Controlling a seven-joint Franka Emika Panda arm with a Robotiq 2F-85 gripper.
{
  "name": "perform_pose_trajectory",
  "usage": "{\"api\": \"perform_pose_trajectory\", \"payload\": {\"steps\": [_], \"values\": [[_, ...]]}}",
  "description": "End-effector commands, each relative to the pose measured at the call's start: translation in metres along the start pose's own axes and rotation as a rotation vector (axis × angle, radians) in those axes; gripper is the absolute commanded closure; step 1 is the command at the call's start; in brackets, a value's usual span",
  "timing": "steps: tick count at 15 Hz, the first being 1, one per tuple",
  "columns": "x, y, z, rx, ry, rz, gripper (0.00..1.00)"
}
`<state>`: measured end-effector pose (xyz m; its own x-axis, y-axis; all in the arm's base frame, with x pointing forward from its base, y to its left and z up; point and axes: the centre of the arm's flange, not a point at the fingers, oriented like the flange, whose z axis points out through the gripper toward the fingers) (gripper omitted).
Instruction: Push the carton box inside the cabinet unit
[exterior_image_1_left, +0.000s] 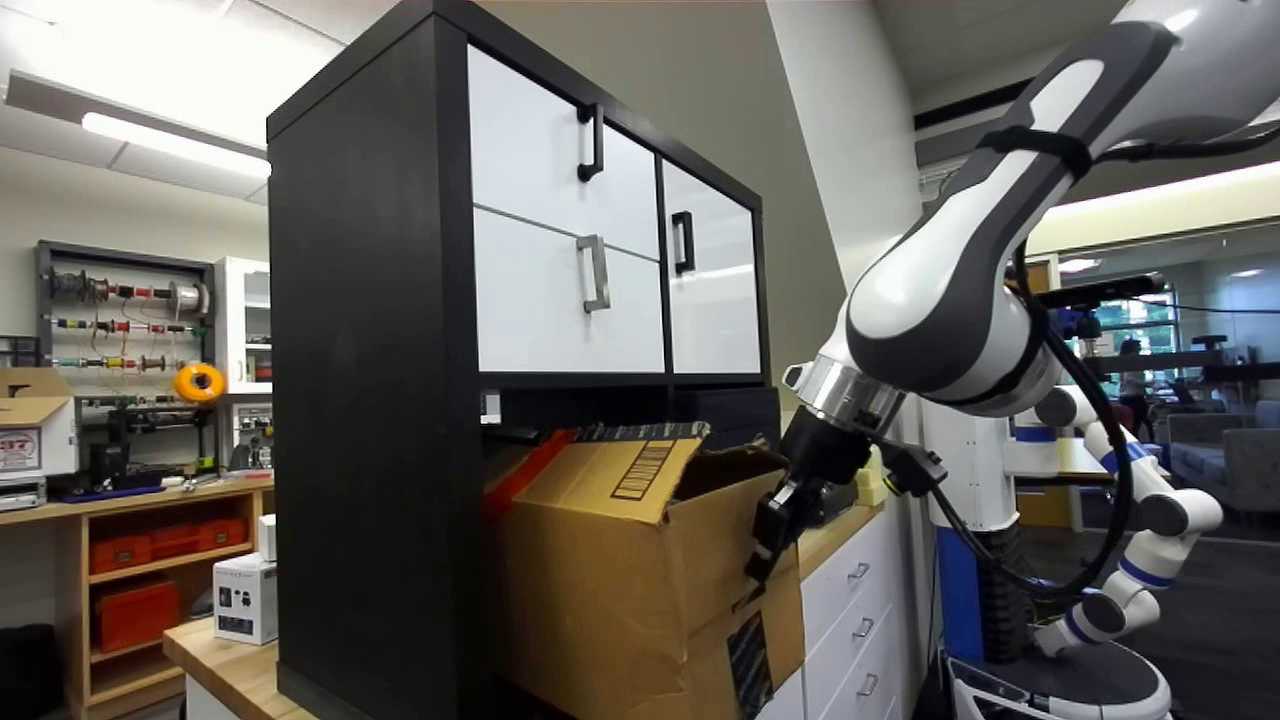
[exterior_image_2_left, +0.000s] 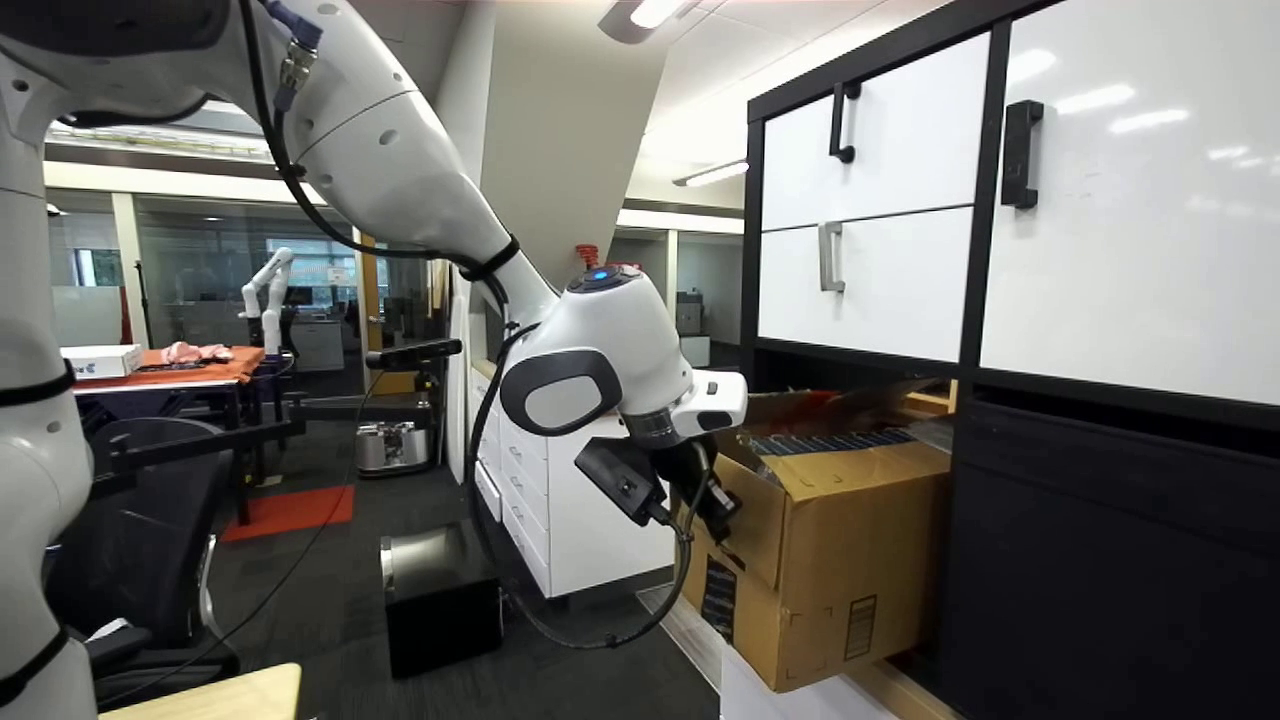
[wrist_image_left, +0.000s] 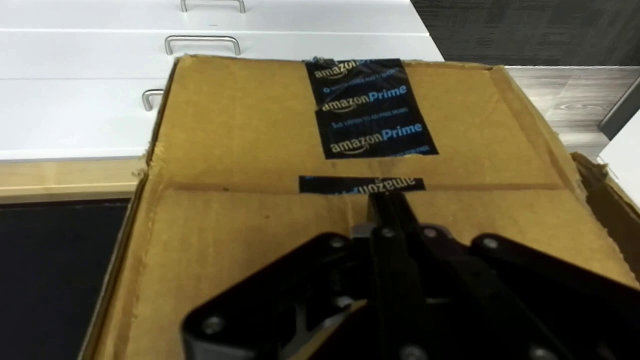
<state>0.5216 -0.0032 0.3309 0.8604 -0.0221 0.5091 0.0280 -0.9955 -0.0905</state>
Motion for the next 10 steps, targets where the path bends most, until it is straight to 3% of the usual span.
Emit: {"api": "perform_pose_trajectory", "payload": {"steps": [1, 10], "values": [[0.033, -0.011, 0.027, -0.005, 0.066, -0.029, 0.96], [0.080, -0.024, 0.057, -0.004, 0.116, -0.096, 0.97]]}}
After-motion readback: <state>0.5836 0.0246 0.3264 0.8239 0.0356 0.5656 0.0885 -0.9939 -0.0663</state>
